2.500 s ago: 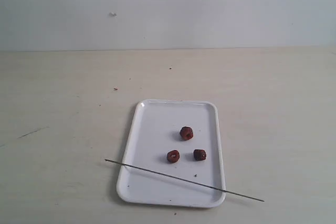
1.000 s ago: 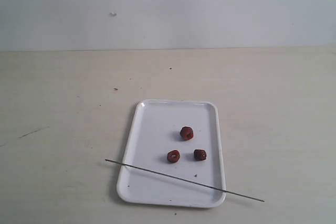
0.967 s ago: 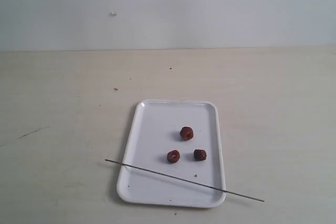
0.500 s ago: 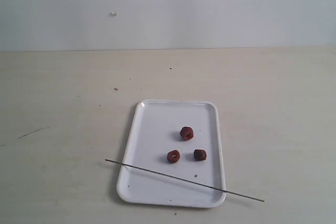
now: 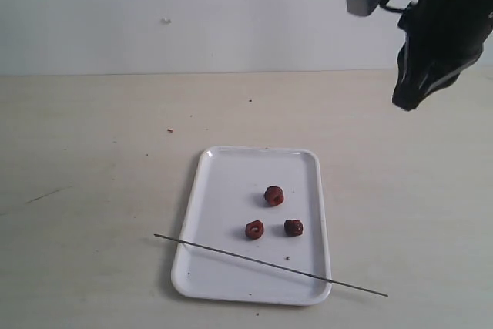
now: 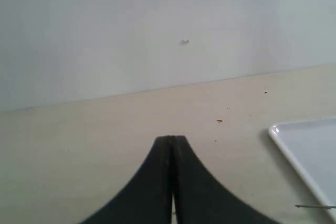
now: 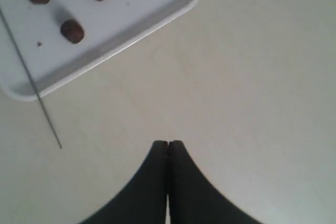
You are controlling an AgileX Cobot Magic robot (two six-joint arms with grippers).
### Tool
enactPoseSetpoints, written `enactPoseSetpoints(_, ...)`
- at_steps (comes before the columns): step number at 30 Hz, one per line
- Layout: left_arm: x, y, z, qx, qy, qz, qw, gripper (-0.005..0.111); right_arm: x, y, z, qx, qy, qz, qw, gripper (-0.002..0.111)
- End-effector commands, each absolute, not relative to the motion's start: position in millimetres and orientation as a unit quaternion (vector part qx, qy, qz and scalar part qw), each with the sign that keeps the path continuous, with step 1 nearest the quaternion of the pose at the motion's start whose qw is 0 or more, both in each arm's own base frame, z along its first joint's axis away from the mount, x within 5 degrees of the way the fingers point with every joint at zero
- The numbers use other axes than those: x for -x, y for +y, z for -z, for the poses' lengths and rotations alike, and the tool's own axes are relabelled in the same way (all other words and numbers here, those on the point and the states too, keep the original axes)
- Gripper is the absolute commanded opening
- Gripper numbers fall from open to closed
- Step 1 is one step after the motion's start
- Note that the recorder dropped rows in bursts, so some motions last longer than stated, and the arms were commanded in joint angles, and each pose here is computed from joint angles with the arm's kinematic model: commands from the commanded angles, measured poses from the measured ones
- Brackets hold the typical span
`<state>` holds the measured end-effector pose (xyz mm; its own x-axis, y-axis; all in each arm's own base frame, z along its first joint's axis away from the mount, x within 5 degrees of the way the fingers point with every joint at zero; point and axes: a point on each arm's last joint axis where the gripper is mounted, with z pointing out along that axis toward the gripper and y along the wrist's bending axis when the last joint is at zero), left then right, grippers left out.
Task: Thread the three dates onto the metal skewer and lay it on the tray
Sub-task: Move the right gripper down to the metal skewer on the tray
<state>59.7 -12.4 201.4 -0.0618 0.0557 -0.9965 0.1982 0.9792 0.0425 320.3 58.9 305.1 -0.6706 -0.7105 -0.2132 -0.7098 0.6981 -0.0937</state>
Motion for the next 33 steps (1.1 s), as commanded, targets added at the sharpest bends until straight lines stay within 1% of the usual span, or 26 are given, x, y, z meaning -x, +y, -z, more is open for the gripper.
enactPoseSetpoints(1, -60.2, -12.9, -200.4, -0.087, 0.728, 0.058, 0.677, 0.0, -310.9, 81.0, -279.1, 0.441, 0.894, -0.009, 0.07, 0.0)
enactPoseSetpoints(8, -60.2, -12.9, -200.4, -0.087, 0.728, 0.058, 0.677, 0.0, -283.7, 127.3, -251.7, 0.541, 0.841, -0.023, 0.018, 0.0)
enactPoseSetpoints(14, -60.2, -12.9, -200.4, -0.087, 0.728, 0.058, 0.677, 0.0, -270.9, 147.1, -225.8, 0.547, 0.835, -0.058, -0.005, 0.001)
enactPoseSetpoints(17, -60.2, -12.9, -200.4, -0.087, 0.728, 0.058, 0.677, 0.0, -270.5, 158.6, -216.2, 0.557, 0.827, -0.073, 0.004, 0.008)
enactPoseSetpoints(20, -60.2, -12.9, -200.4, -0.087, 0.728, 0.058, 0.677, 0.0, -271.1, 170.1, -204.7, 0.565, 0.822, -0.071, 0.003, 0.02)
enactPoseSetpoints(22, -60.2, -12.9, -200.4, -0.087, 0.728, 0.058, 0.677, 0.0, -273.1, 176.9, -195.6, 0.57, 0.819, -0.069, 0.005, 0.025)
enactPoseSetpoints(24, -60.2, -12.9, -200.4, -0.087, 0.728, 0.058, 0.677, 0.0, -273.4, 181.8, -187.0, 0.561, 0.825, -0.074, -0.003, 0.026)
enactPoseSetpoints(28, -60.2, -12.9, -200.4, -0.087, 0.728, 0.058, 0.677, 0.0, -274.7, 181.4, -165.5, 0.485, 0.87, -0.066, -0.056, 0.026)
enactPoseSetpoints(31, -60.2, -12.9, -200.4, -0.087, 0.728, 0.058, 0.677, 0.0, -274.9, 174.5, -152.7, 0.49, 0.865, -0.032, -0.101, 0.026)
enactPoseSetpoints(33, -60.2, -12.9, -200.4, -0.087, 0.728, 0.058, 0.677, 0.0, -276.5, 171.8, -148.9, 0.49, 0.865, -0.015, -0.108, 0.026)
